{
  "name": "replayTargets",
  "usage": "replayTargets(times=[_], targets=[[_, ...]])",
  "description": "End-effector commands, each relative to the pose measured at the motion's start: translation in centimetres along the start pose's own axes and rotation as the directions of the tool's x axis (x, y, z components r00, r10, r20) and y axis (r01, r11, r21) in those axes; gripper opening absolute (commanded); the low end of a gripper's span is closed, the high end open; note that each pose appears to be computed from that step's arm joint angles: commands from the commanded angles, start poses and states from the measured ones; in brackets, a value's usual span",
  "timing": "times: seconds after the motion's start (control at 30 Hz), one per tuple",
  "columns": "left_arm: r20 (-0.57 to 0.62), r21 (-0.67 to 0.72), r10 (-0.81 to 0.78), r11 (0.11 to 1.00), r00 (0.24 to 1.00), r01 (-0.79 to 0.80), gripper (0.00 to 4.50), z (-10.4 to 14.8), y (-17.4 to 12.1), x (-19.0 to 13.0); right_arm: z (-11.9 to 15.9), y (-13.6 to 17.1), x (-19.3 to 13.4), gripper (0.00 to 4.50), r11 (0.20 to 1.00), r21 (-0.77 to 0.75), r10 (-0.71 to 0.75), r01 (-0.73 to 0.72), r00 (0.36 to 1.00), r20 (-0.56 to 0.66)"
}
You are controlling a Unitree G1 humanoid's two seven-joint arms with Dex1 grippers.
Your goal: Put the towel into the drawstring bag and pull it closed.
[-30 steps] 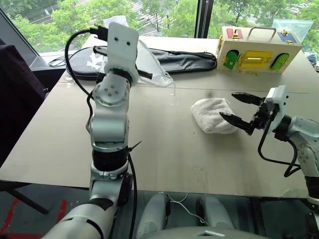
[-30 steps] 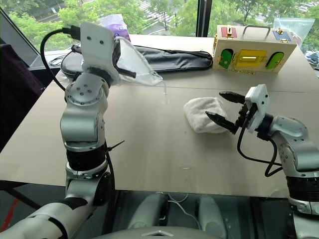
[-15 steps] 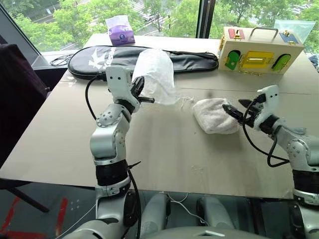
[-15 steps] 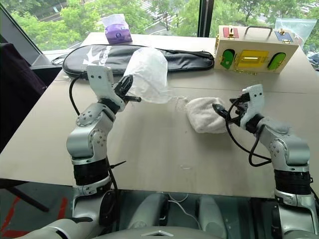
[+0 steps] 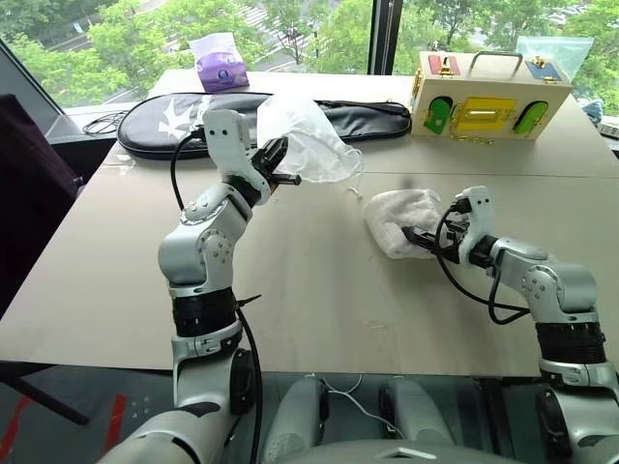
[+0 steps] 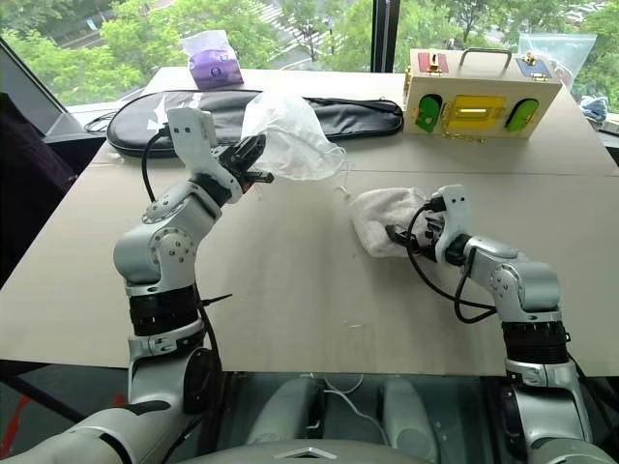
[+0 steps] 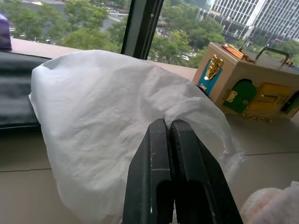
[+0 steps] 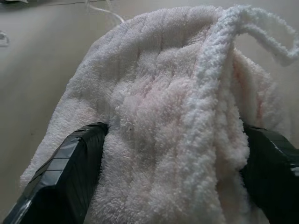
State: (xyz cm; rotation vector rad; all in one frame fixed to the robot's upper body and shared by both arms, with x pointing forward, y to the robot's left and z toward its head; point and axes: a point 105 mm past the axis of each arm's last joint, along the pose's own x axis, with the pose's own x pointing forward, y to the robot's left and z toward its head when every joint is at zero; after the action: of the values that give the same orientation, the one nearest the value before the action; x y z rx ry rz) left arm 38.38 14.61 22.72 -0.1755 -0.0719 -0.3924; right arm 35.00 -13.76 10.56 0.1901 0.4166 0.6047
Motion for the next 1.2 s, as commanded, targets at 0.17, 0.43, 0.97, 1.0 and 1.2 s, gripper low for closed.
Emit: replayTargets(times=[0.17,0.43,0.97,1.0,1.2], targets=[[0.037,-0.002,-0.064,0.998,0.997,0.064,0.0,2.5,-1.2,-0.4,-1.5,0.9,0.5,0.88,0.998,0.031,0.054,-0.052,0.997,-0.054],[0.017,-0.03,-0.064,0.997,0.998,0.065,0.0,2.7,-1.0,0.0,0.2,1.5,-1.0,0.02,0.986,0.094,0.137,-0.139,0.99,0.032],[-0.002,-0.242,-0.127,0.963,0.992,0.122,0.0,2.1,-2.5,0.9,3.9,9.7,-2.4,0.02,0.848,0.274,0.379,-0.454,0.88,0.287],[-0.003,-0.252,-0.134,0.959,0.991,0.129,0.0,2.0,-2.8,0.9,3.9,10.2,-1.7,0.02,0.849,0.292,0.362,-0.44,0.887,0.286],[-0.034,-0.234,-0.183,0.957,0.983,0.17,0.0,1.4,-4.0,0.4,4.7,10.3,0.5,0.02,0.842,0.416,0.215,-0.344,0.92,0.328]])
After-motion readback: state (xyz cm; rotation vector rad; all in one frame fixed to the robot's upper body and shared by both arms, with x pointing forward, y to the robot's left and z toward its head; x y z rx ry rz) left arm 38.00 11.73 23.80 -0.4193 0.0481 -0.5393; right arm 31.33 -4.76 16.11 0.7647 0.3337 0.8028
